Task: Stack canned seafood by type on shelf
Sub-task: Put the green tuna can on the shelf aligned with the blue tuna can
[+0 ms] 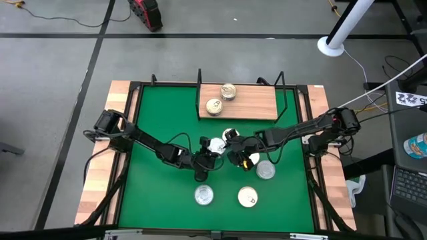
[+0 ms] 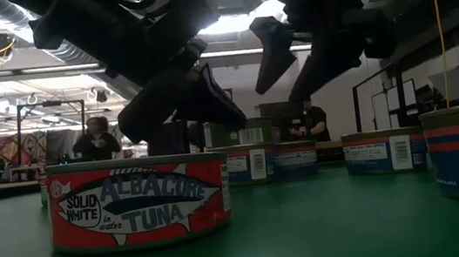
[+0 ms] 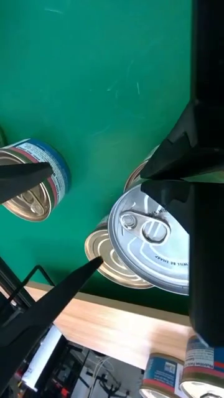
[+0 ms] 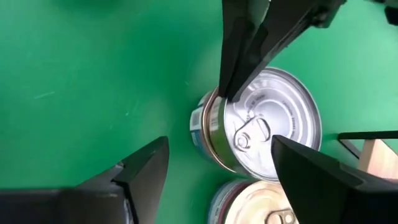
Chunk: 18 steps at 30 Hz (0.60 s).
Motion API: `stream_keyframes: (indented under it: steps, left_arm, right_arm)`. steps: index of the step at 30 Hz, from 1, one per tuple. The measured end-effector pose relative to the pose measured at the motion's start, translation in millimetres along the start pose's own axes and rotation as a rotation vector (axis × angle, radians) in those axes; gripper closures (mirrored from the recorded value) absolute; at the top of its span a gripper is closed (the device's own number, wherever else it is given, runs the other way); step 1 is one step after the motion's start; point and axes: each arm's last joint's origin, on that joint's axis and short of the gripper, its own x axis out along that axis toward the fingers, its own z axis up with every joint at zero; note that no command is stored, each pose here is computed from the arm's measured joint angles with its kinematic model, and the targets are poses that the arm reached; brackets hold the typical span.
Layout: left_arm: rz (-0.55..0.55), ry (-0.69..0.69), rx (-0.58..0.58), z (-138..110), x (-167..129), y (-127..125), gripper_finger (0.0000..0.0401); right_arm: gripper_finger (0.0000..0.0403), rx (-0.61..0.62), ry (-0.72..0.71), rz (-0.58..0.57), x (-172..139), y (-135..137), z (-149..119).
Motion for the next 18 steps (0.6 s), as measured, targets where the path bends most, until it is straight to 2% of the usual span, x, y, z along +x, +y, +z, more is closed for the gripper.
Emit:
stream_keyframes:
  steps: [9, 18]
  left_arm:
    - [0.014, -0.001, -0.077, 0.2, 0.1, 0.4, 0.04]
    - [0.042, -0.034, -0.174, 3.5, -0.1, 2.6, 0.04]
  right_arm:
    - [0.0123, -0.002, 0.056, -0.103, -0.2, -3.2, -1.2]
    - [0.0123, -0.002, 0.057, -0.105, -0.2, -3.0, -1.0]
